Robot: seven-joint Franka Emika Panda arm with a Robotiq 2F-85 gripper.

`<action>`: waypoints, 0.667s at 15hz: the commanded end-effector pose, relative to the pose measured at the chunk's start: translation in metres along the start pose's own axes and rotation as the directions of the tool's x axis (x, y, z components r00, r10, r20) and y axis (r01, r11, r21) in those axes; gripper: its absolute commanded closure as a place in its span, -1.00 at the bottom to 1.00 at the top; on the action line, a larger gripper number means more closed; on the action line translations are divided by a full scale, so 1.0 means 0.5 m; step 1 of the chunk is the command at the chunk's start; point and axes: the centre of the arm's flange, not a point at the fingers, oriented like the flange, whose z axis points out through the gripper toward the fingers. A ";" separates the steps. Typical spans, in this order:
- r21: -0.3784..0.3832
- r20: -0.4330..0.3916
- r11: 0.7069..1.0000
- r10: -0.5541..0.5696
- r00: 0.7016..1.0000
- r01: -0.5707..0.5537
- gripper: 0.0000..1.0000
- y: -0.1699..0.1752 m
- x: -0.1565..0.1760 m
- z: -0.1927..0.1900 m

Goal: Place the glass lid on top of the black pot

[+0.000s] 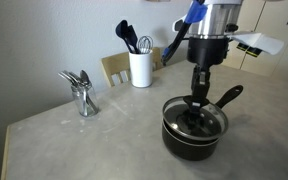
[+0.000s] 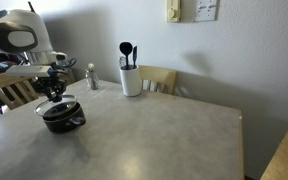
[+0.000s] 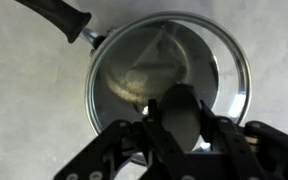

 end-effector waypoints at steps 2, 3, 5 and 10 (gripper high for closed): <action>0.030 0.009 0.999 -0.017 1.000 0.017 0.70 -0.003 -0.011 0.023; 0.030 0.009 0.999 -0.019 1.000 0.019 0.70 -0.003 -0.013 0.025; 0.021 0.006 0.999 -0.026 1.000 0.026 0.70 -0.002 -0.016 0.027; -0.018 -0.052 0.998 -0.056 0.997 0.055 0.70 -0.006 -0.018 0.027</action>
